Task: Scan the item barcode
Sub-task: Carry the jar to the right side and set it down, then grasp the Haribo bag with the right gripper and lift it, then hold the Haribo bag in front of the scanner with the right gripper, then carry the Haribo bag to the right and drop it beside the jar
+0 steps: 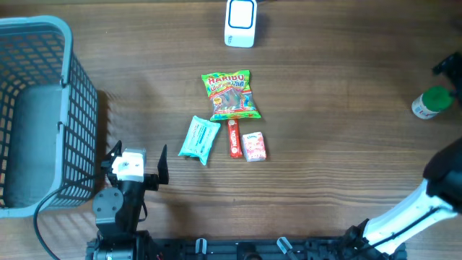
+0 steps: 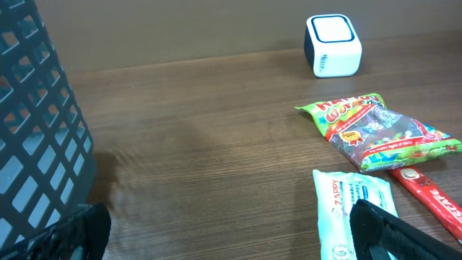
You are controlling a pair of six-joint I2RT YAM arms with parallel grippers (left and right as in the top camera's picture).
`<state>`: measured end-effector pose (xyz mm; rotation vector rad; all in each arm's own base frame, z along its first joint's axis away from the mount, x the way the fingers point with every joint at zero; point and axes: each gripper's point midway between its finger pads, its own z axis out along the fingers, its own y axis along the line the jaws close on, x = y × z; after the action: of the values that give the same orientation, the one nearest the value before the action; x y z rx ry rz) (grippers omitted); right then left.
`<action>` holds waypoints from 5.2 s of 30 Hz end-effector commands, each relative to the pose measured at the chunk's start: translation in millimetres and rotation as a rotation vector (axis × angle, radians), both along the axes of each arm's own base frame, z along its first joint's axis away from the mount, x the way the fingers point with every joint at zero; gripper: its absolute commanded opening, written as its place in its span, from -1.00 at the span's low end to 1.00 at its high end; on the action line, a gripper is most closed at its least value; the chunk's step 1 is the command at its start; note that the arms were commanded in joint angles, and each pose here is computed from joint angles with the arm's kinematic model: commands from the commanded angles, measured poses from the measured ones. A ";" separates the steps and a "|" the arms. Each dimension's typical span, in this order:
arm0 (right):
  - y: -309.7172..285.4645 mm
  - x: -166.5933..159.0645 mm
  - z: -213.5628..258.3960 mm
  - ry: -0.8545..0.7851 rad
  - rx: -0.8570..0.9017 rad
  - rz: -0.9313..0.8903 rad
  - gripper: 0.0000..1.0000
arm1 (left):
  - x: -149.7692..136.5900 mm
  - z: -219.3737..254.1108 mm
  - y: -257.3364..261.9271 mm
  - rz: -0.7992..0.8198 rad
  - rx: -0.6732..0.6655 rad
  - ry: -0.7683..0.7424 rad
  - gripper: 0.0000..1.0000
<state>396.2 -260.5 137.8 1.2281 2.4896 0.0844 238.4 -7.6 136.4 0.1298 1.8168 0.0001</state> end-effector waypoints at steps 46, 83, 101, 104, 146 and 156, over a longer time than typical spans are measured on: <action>537.8 12.6 -96.4 0.190 0.072 1.199 -0.92 | -0.2 -1.4 -3.3 -0.021 0.012 -0.004 1.00; 437.2 189.6 89.0 -0.539 -0.253 0.752 -0.91 | -0.2 -1.4 -3.3 -0.021 0.012 -0.004 1.00; 479.2 257.8 27.4 -0.705 -0.781 0.682 -0.91 | -0.2 -1.4 -3.3 -0.021 0.012 -0.004 1.00; 479.1 257.2 18.9 -0.691 -0.764 0.675 -0.91 | -0.2 -1.4 -3.3 -0.021 0.012 -0.004 1.00; 32.7 124.6 -80.5 -0.078 -0.301 0.136 -0.91 | -0.2 -1.4 -3.3 -0.021 0.012 -0.004 1.00; -68.6 86.3 -84.7 -0.161 -0.237 -0.206 -0.91 | -0.2 -1.4 -3.3 -0.021 0.012 -0.004 1.00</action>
<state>503.8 -290.5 55.8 1.1659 2.2364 -0.1752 238.4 -7.6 136.3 0.1301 1.8168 0.0004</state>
